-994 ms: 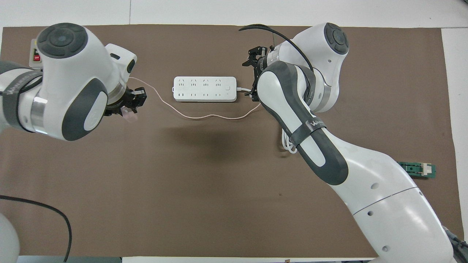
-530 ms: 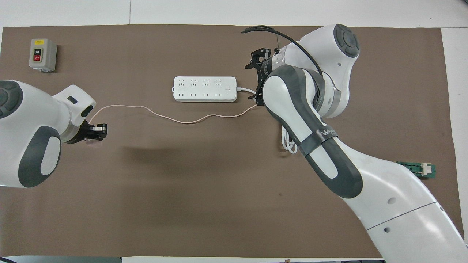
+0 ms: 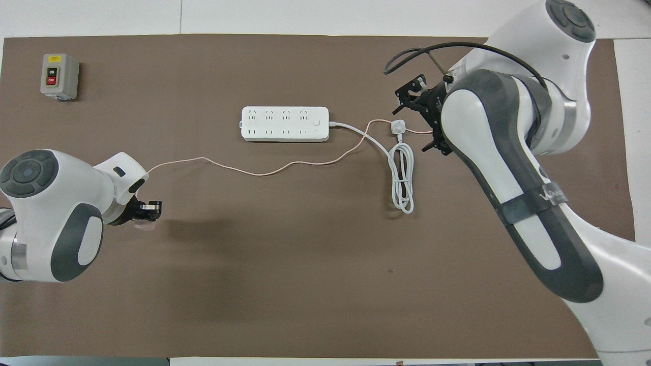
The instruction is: Unplug charger and place it aside
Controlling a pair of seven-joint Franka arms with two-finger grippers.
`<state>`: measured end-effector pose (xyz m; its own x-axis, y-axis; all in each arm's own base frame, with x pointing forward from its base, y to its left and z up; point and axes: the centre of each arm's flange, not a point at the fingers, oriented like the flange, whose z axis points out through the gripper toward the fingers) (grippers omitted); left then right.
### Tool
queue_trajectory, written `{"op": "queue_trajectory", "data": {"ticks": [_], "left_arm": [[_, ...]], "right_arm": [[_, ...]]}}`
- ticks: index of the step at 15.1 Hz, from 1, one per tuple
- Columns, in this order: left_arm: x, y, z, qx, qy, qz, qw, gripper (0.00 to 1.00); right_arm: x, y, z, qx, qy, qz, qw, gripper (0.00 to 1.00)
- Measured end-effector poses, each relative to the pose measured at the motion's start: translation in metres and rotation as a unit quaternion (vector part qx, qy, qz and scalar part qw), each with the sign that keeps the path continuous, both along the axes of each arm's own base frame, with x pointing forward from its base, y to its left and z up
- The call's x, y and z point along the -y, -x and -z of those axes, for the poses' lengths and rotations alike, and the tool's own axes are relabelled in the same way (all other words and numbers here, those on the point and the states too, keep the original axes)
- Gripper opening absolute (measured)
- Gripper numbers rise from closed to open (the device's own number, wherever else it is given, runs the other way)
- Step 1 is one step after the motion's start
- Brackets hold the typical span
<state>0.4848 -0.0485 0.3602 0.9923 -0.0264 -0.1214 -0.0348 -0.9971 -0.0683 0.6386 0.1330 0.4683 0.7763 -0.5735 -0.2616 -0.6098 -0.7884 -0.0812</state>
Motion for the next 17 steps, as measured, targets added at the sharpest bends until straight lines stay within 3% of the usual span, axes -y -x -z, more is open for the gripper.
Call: {"op": "queue_trajectory", "data": {"ticks": [2, 8, 12, 17], "left_arm": [[-0.029, 0.001, 0.005, -0.004, 0.004, 0.004, 1.0, 0.41], [-0.132, -0.003, -0.019, 0.007, 0.016, 0.003, 1.0, 1.0], [-0.135, -0.029, -0.092, 0.014, 0.015, 0.0, 1.0, 1.0], [-0.138, -0.055, -0.196, 0.07, 0.014, -0.042, 0.997, 1.0]], "right_arm": [[0.027, 0.01, -0.016, 0.008, 0.021, -0.086, 0.996, 1.0], [0.077, 0.034, -0.068, 0.025, 0.035, -0.191, 0.981, 1.0], [0.101, 0.059, -0.106, 0.026, 0.051, -0.212, 0.976, 1.0], [0.135, 0.074, -0.13, 0.039, 0.06, -0.252, 0.965, 1.0]]}}
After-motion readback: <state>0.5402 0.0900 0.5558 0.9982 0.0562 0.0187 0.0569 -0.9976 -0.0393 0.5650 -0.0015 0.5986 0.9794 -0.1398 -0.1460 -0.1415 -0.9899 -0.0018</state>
